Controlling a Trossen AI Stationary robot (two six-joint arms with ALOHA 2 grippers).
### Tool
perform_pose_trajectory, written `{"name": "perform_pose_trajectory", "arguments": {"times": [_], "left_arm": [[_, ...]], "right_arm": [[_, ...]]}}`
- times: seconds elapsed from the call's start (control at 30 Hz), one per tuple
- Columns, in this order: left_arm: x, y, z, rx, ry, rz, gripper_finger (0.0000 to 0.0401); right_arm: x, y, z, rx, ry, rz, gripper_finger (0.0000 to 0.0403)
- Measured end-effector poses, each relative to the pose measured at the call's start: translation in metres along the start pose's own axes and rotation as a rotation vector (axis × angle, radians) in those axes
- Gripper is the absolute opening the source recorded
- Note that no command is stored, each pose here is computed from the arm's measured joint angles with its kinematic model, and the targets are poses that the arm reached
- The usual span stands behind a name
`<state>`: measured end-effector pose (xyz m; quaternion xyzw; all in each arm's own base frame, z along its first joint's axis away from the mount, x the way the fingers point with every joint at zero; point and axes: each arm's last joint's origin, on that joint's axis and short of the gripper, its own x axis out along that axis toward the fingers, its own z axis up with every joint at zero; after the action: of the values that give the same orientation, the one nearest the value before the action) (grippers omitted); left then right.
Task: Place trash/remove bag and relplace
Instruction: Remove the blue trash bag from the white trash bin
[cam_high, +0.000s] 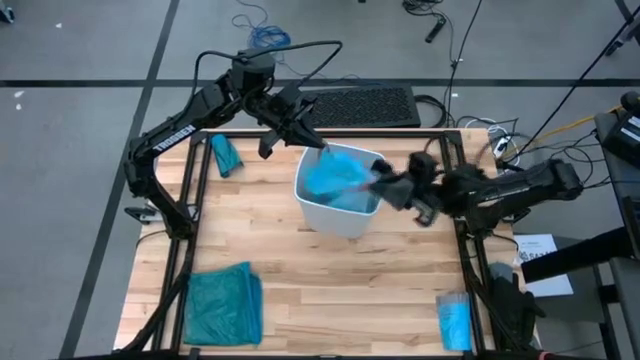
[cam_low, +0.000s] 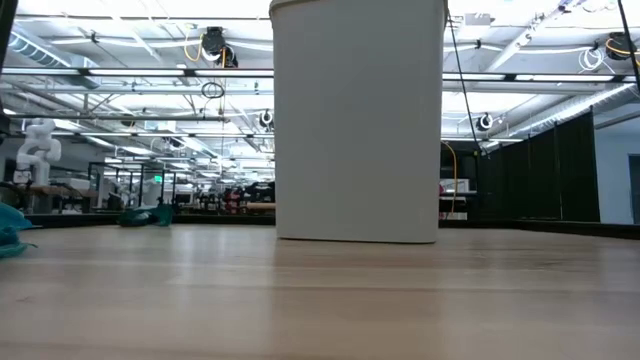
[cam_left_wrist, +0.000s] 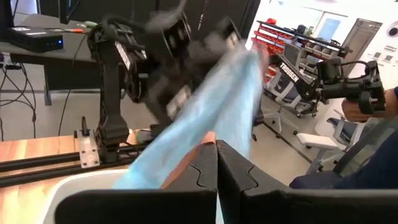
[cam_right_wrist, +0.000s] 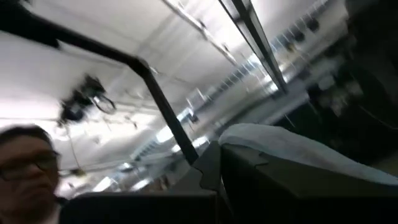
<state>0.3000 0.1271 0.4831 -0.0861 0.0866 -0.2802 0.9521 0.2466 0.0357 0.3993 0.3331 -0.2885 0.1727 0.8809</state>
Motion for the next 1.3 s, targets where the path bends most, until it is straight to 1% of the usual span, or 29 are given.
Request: {"name": "perform_pose_trajectory", "arguments": {"times": [0.1, 0.17, 0.3, 0.53, 0.63, 0.77, 0.87, 1.0, 1.13, 1.3], "left_arm": [[0.000, 0.000, 0.000, 0.001, 0.000, -0.014, 0.0000], [0.000, 0.000, 0.000, 0.001, 0.000, -0.015, 0.0000], [0.000, 0.000, 0.000, 0.000, 0.000, -0.016, 0.0000], [0.000, -0.001, -0.001, -0.016, 0.004, -0.022, 0.0000], [0.000, 0.000, -0.003, -0.043, 0.018, -0.020, 0.0005], [-0.007, 0.004, -0.010, -0.123, 0.055, 0.005, 0.0039], [-0.019, 0.010, -0.016, -0.178, 0.079, 0.046, 0.0077], [-0.032, 0.017, -0.019, -0.207, 0.080, 0.093, 0.0129], [-0.043, 0.015, -0.014, -0.179, 0.057, 0.123, 0.0166], [-0.055, 0.002, -0.001, -0.085, 0.010, 0.190, 0.0175]], "right_arm": [[0.000, -0.001, -0.001, -0.001, 0.001, -0.009, 0.0000], [0.000, -0.005, -0.006, -0.004, 0.034, -0.032, 0.0000], [0.000, -0.001, -0.001, -0.004, 0.004, -0.006, 0.0000], [0.000, -0.002, -0.003, -0.005, 0.015, -0.015, 0.0000], [0.000, -0.003, -0.004, -0.005, 0.025, -0.023, 0.0000], [0.000, -0.003, -0.004, -0.004, 0.025, -0.023, 0.0000], [0.000, -0.004, -0.004, -0.004, 0.030, -0.027, 0.0000], [0.000, -0.004, -0.005, -0.004, 0.035, -0.031, 0.0000], [0.000, -0.004, -0.005, -0.004, 0.038, -0.033, 0.0000], [0.000, -0.004, -0.005, 0.004, 0.039, -0.034, 0.0000]]}}
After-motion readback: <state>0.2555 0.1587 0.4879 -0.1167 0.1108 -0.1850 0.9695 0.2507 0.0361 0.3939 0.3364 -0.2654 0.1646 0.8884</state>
